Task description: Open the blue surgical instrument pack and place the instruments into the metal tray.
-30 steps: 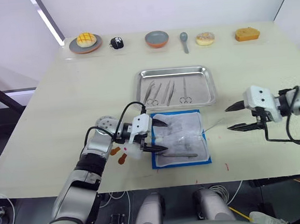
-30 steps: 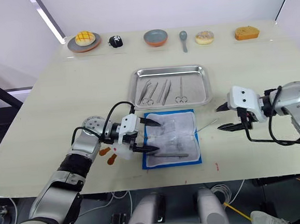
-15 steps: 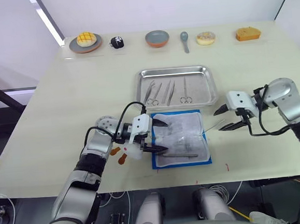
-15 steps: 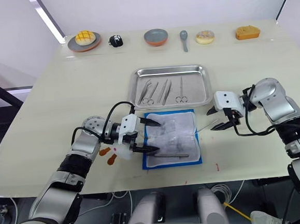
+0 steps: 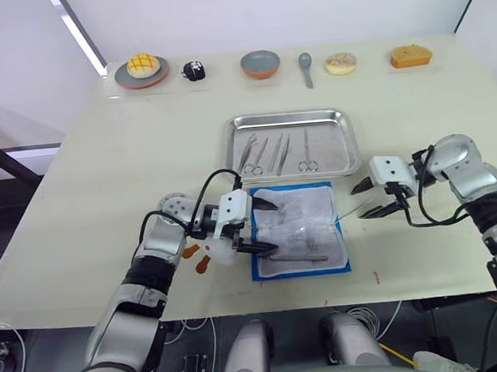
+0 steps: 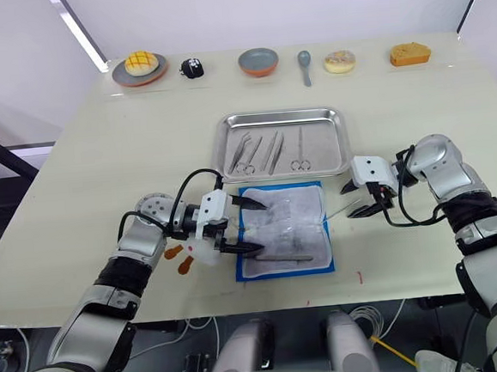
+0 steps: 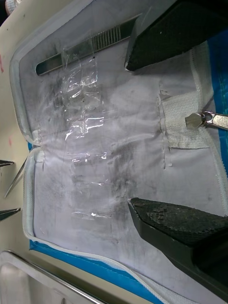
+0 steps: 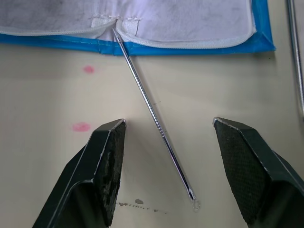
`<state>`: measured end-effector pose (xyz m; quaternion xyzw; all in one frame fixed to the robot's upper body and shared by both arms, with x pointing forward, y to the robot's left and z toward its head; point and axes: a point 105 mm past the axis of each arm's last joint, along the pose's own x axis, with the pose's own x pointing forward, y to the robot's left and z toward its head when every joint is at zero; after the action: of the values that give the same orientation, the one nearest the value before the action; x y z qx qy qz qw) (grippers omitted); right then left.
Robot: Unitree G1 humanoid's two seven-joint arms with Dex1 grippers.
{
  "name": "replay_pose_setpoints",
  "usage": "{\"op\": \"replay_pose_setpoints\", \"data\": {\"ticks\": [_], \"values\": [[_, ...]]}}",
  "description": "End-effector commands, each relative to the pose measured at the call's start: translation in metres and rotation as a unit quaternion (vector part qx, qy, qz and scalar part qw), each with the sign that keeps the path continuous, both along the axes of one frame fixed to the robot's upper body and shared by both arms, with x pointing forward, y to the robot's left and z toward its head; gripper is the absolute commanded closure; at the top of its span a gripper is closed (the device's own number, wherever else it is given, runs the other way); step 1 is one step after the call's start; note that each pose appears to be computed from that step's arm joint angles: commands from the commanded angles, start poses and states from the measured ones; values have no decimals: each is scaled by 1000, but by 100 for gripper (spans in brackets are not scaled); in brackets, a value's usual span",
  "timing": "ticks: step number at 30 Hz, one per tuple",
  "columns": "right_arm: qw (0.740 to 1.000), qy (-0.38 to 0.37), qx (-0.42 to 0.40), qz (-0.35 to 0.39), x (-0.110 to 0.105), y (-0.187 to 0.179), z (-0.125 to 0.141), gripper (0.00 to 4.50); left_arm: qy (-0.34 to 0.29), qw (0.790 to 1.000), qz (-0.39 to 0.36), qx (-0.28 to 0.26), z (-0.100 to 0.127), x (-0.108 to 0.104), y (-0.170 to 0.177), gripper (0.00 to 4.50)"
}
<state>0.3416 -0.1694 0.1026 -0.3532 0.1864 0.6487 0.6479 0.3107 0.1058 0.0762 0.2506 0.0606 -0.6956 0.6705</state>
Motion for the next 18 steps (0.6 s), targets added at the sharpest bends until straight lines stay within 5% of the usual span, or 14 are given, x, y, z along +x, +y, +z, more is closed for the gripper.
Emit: {"op": "replay_pose_setpoints", "data": {"ticks": [1, 2, 3, 8, 18], "values": [[1000, -15, 7, -7, 3, -3, 2, 195, 34, 999, 10, 30, -21, -7, 8, 0], [1000, -15, 6, -7, 3, -4, 0, 206, 34, 999, 10, 29, -21, -7, 8, 0], [1000, -12, 3, -8, 1, -5, -5, 279, 33, 999, 11, 29, -21, -7, 8, 0], [1000, -5, 0, -4, -8, -10, -16, 442, 33, 999, 13, 29, -21, -8, 9, 0], [1000, -1, 11, -19, -25, -17, -14, 442, 34, 999, 12, 27, -22, -8, 7, 0]]}}
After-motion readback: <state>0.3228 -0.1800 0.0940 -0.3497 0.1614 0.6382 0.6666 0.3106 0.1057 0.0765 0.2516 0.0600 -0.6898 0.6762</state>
